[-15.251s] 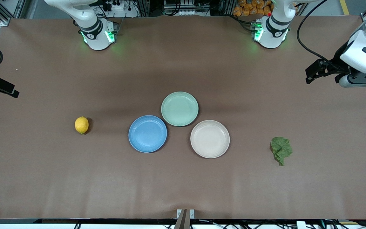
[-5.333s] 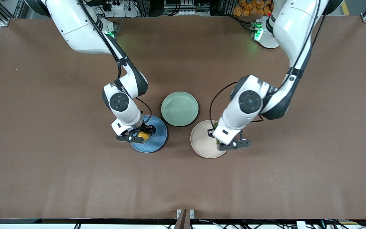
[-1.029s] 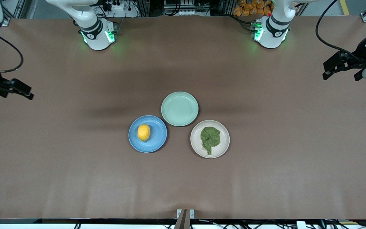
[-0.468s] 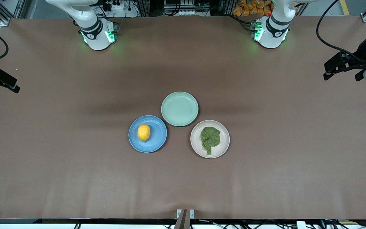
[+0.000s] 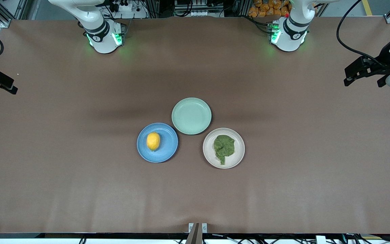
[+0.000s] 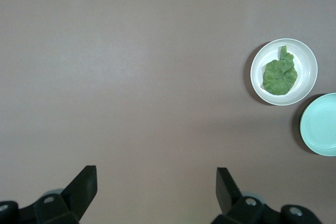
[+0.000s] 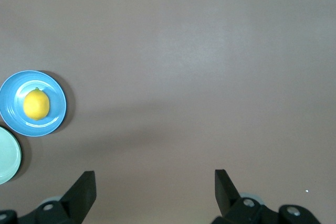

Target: Place lemon and lettuce in plates

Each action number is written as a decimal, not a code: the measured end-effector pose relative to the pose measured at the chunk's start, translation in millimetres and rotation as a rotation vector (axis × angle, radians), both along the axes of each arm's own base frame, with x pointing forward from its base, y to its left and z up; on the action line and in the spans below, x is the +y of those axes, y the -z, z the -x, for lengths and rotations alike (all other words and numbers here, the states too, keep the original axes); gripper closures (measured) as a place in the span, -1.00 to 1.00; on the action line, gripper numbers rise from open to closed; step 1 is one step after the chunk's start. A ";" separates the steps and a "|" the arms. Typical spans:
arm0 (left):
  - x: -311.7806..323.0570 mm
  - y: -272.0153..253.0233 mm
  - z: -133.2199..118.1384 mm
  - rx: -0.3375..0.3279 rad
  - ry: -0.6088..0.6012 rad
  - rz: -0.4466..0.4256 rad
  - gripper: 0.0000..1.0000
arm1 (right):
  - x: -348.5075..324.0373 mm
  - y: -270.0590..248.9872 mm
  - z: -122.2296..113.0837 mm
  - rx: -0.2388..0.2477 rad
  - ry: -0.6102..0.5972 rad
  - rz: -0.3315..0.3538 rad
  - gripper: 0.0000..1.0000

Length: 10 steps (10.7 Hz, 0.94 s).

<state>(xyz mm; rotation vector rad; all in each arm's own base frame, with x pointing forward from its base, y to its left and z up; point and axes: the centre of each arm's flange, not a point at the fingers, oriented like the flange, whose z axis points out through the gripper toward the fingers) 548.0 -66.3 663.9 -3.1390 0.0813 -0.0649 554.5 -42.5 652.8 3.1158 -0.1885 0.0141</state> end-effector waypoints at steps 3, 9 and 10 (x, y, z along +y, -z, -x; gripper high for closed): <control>-2.1 0.1 0.3 0.001 -0.003 0.000 -1.00 | 2.2 -0.1 -2.5 0.021 -0.002 0.001 -1.00; -0.4 -0.9 0.0 -0.002 -0.007 0.001 -1.00 | 14.4 5.1 -3.7 0.050 -0.001 -0.013 -1.00; -0.4 -1.1 -0.1 -0.003 -0.007 0.001 -1.00 | 14.3 4.5 -3.2 0.052 0.001 -0.013 -1.00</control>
